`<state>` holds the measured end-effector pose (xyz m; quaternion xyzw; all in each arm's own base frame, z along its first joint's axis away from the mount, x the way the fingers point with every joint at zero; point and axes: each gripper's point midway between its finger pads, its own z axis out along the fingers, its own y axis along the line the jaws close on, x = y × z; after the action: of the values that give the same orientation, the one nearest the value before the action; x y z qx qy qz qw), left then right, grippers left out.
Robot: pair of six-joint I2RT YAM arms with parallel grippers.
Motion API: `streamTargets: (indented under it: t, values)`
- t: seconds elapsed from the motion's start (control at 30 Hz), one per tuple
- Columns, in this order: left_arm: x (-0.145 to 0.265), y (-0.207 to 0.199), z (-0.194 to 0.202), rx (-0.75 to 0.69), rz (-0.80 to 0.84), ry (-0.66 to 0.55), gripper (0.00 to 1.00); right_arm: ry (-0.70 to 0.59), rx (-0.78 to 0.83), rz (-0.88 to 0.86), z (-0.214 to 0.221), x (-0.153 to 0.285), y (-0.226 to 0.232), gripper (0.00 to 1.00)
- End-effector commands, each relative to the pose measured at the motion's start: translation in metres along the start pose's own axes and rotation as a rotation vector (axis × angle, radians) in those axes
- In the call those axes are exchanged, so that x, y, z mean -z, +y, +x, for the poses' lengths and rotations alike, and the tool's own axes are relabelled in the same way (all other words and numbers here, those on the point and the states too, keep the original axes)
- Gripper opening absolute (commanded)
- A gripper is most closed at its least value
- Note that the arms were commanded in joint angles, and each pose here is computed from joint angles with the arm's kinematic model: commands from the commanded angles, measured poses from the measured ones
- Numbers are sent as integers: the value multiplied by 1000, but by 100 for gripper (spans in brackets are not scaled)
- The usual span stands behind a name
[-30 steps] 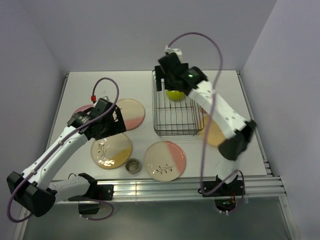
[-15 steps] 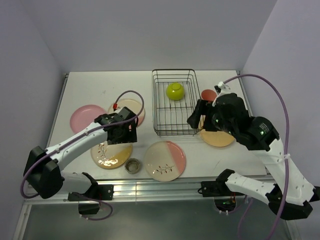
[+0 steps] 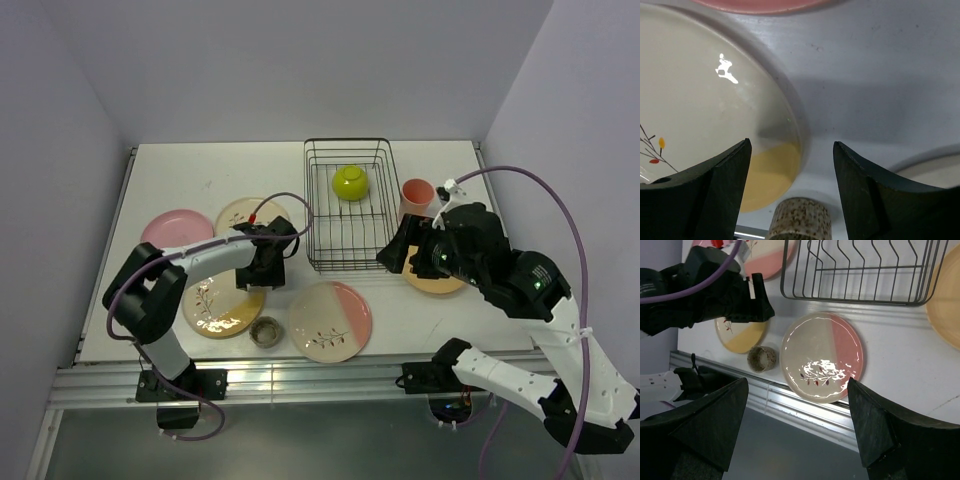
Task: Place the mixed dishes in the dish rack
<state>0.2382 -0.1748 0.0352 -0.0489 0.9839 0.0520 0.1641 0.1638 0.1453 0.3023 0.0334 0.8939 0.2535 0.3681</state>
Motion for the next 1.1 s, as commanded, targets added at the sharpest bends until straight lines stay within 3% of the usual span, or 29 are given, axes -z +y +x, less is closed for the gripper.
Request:
streamTargets:
  t: [0.0, 0.13, 0.3, 0.33, 0.57, 1.07]
  values:
    - [-9, 4, -11, 4, -44, -14, 72, -31, -20, -32, -2, 13, 2, 87]
    - [-20, 16, -6, 18, -75, 18, 56, -34, -20, -26, -2, 16, 0, 87]
    - [-27, 22, 1, 6, -88, 40, 46, -43, -14, -22, -5, 15, 0, 87]
    - [-28, 22, 2, 2, -89, 45, 37, -41, -13, -23, -5, 14, 1, 87]
    - [-32, 17, -1, -16, -80, 46, 1, -28, 5, -27, -9, 6, 8, 87]
    - [24, -10, -52, 35, 68, -33, 0, 16, 35, -16, -1, -10, 6, 86]
